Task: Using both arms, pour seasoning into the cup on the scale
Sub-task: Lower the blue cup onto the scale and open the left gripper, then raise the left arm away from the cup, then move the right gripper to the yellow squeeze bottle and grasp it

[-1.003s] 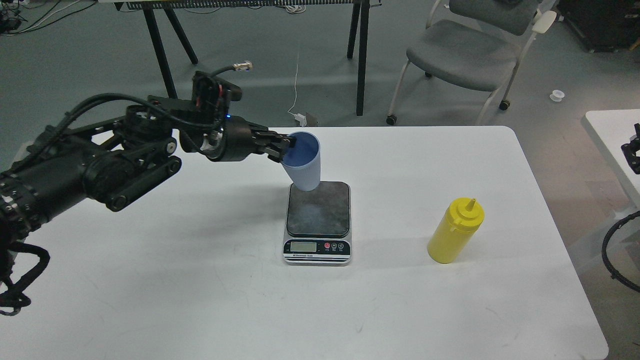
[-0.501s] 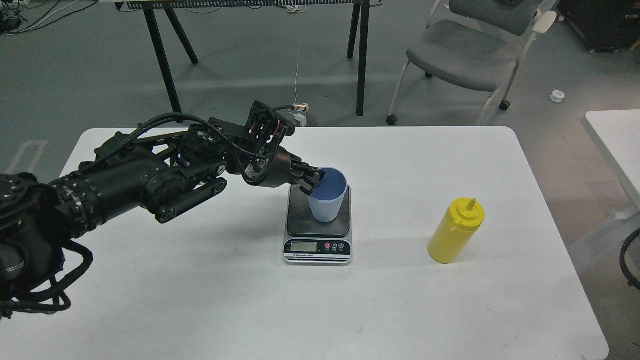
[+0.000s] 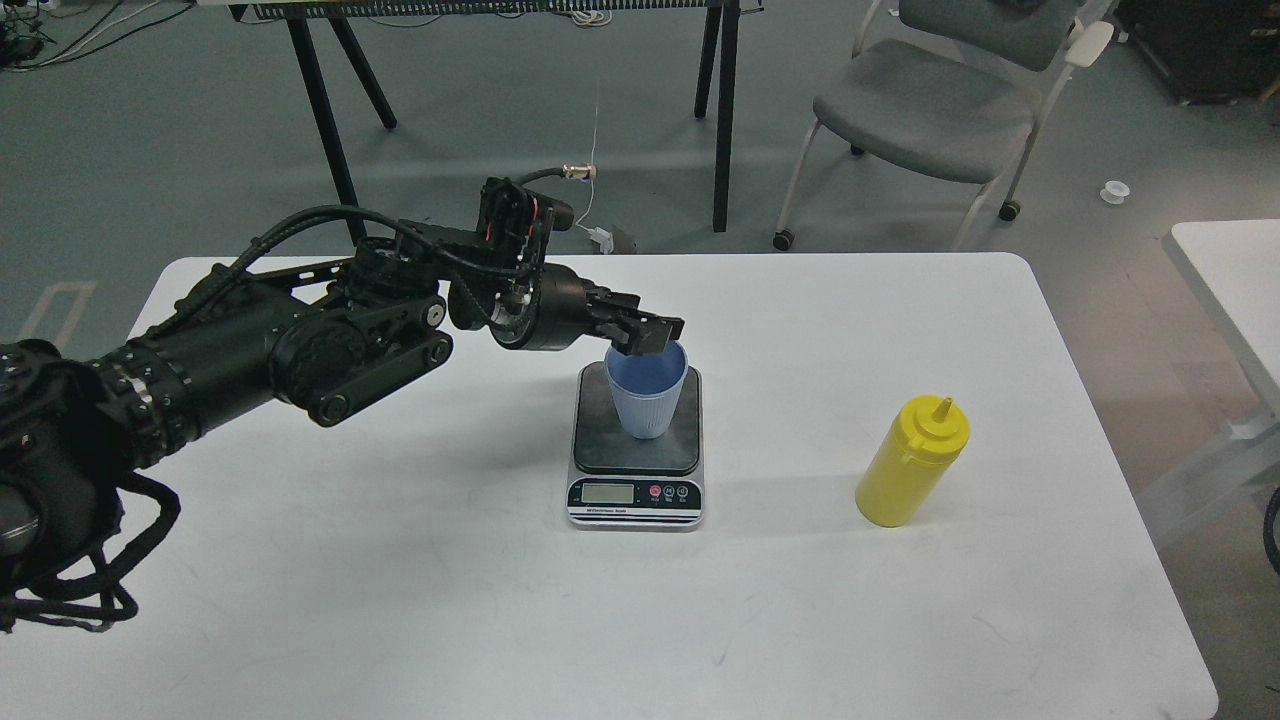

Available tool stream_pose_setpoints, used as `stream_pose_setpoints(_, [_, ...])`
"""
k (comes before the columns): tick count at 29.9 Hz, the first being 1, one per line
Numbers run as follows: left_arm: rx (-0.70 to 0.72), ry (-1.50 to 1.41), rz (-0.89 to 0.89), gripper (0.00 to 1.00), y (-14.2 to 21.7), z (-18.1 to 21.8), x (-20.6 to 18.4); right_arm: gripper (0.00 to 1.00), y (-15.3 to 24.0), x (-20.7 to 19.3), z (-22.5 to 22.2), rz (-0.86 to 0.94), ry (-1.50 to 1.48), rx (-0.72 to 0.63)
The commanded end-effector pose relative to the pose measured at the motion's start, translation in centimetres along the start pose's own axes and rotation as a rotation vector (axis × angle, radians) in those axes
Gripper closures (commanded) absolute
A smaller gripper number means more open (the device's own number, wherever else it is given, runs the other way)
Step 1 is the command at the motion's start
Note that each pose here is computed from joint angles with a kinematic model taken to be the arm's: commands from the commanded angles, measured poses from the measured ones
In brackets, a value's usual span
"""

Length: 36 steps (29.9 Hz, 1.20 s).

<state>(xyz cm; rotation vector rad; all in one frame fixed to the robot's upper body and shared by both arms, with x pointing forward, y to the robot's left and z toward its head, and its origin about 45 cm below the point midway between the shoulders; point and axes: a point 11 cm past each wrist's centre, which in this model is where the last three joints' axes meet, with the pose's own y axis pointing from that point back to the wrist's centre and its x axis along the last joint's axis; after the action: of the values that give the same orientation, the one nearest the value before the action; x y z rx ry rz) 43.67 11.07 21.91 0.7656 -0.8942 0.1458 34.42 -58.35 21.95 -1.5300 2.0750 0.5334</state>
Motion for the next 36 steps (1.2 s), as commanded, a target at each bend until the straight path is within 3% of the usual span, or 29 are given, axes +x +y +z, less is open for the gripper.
stream_pose_setpoints(1, [-0.042, 0.237, 0.139, 0.01, 2.1, -1.1, 2.6, 0.01, 3.4, -0.7, 2.4, -0.077, -0.006, -0.129])
stream_pose_setpoints(10, [-0.344, 0.918, 0.559, 0.01, 5.7, -1.6, 9.5, 0.01, 10.7, -1.0, 8.1, -0.109, -0.076, -0.344])
stream_pose_setpoints(16, [-0.603, 1.399, 0.887, 0.01, 10.2, -5.3, 12.5, 0.01, 17.8, -2.8, 14.0, -0.108, -0.255, -0.471])
stream_pose_setpoints(20, [-0.758, 1.612, 1.027, 0.01, 12.8, -7.7, 12.7, 0.01, 20.4, -3.4, 17.4, -0.083, -0.348, -0.507])
stream_pose_setpoints(24, [-0.774, 1.728, 1.071, 0.01, 13.5, -9.6, 11.3, 0.01, 22.0, -5.1, 20.9, -0.11, -0.406, -0.53])
stream_pose_setpoints(36, [-0.73, 1.743, 1.066, 0.01, 12.8, -10.0, 10.0, 0.01, 24.1, -9.7, 28.9, -0.108, -0.59, -0.523])
